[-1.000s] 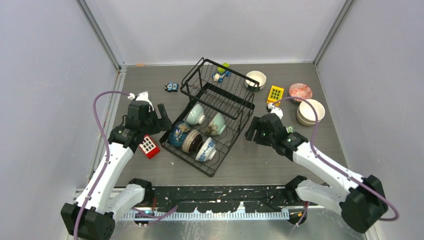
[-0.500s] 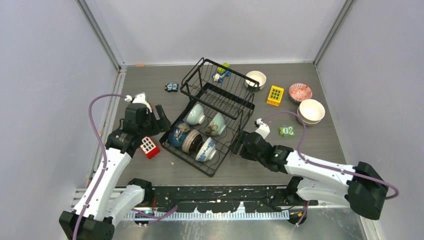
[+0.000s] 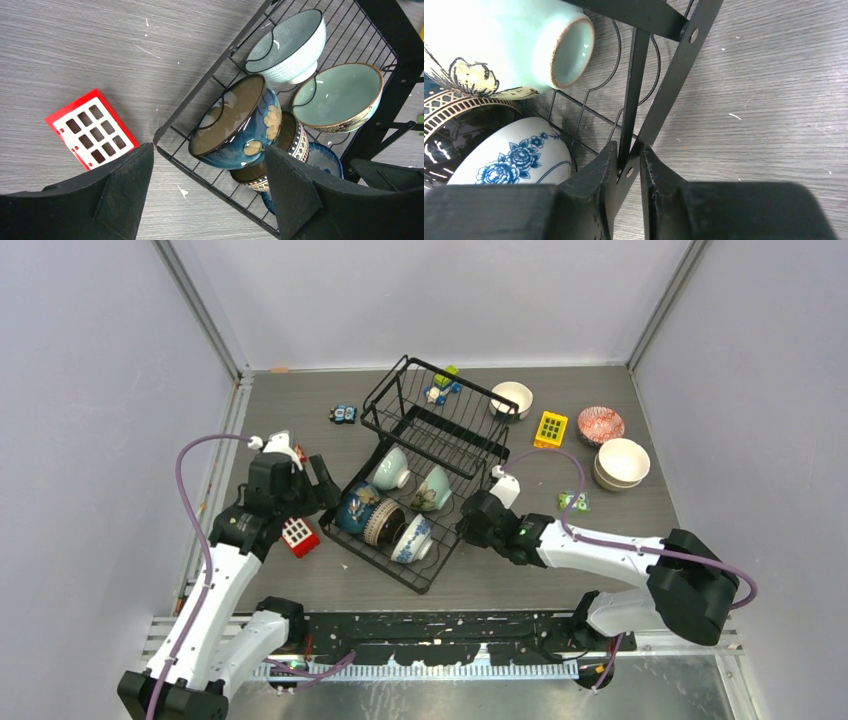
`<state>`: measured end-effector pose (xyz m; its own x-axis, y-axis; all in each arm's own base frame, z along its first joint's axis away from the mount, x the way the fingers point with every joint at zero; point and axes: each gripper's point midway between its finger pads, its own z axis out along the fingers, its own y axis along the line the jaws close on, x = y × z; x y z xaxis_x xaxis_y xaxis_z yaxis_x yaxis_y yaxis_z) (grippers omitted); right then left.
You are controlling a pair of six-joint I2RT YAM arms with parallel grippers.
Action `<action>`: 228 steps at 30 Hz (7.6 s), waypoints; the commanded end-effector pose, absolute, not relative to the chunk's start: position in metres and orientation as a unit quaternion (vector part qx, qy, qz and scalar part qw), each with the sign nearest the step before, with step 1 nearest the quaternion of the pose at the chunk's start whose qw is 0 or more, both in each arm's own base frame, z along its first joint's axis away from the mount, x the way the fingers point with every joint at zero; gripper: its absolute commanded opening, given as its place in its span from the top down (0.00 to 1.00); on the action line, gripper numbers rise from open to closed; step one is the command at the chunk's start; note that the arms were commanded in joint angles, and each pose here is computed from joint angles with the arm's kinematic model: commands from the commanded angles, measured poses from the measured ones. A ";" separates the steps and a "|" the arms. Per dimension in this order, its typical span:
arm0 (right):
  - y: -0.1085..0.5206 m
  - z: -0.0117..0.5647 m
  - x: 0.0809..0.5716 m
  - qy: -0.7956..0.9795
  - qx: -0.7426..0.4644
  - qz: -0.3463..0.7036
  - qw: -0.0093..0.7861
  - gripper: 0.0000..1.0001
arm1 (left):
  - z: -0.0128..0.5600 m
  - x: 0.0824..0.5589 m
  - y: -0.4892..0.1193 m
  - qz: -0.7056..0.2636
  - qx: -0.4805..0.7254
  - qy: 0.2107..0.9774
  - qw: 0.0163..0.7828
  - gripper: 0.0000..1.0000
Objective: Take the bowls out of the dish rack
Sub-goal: Adjust the dish rack at the center of the board, then pick up the bowl from the dish rack.
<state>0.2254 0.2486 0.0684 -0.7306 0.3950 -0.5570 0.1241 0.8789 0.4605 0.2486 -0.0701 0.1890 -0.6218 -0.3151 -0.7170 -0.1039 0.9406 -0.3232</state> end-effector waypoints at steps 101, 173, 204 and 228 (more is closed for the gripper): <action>0.251 0.061 0.370 0.933 -0.056 0.131 0.331 0.99 | 0.059 0.225 -0.153 -0.172 -0.255 0.903 0.299 1.00; 0.158 0.209 0.248 0.835 0.111 0.259 0.472 0.07 | 0.178 0.207 -0.095 -0.139 -0.142 0.884 0.423 0.13; 0.153 0.172 0.225 0.806 0.136 0.318 0.480 0.11 | 0.224 0.266 -0.312 -0.373 0.049 0.864 0.333 0.39; 0.153 0.179 0.214 0.798 0.121 0.336 0.486 0.12 | 0.159 0.288 -0.325 -0.379 0.054 0.886 0.263 0.51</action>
